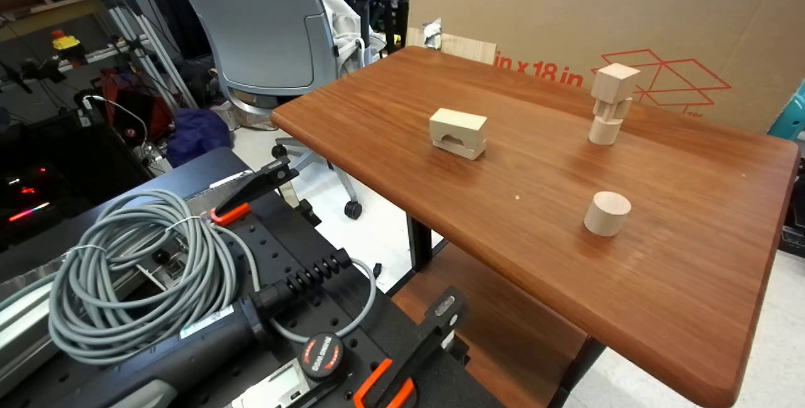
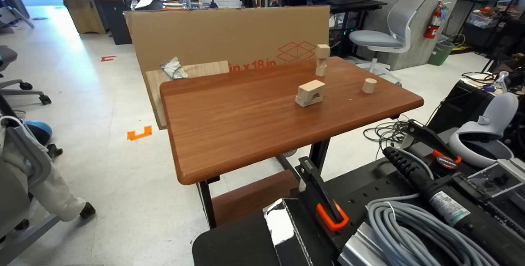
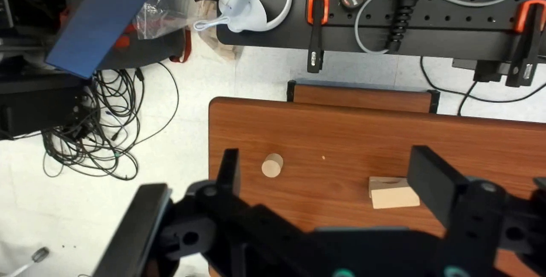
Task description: Remove the rectangular block from on top of the other block and put it on the table
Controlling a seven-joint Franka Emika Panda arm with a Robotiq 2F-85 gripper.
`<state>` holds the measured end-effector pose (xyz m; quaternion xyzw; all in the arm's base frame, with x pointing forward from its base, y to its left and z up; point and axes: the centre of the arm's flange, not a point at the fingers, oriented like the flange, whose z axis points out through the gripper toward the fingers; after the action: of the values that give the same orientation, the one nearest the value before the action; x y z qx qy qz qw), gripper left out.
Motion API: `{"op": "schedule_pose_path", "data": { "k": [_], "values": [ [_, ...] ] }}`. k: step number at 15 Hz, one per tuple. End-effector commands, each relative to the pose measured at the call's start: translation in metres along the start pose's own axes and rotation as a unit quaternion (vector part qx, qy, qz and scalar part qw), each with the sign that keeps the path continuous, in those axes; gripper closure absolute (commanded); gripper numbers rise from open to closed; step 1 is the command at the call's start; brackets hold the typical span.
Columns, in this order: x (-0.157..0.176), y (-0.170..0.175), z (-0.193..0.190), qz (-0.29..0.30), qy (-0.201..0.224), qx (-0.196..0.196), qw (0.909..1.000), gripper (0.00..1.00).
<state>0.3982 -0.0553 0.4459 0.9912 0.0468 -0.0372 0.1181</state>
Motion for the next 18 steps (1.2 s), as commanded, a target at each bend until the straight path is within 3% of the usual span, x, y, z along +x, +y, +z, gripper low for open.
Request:
{"op": "schedule_pose_path", "data": {
  "k": [1, 5, 11, 18],
  "values": [
    [0.032, -0.019, 0.032, -0.022, 0.016, 0.014, 0.9995, 0.0],
    [0.054, -0.044, 0.061, -0.057, 0.029, 0.038, 0.9972, 0.0],
    [0.084, -0.082, 0.109, -0.088, 0.009, 0.04, 0.9953, 0.0],
    [0.108, -0.094, 0.15, -0.1, 0.027, 0.06, 0.9928, 0.0]
  ]
}}
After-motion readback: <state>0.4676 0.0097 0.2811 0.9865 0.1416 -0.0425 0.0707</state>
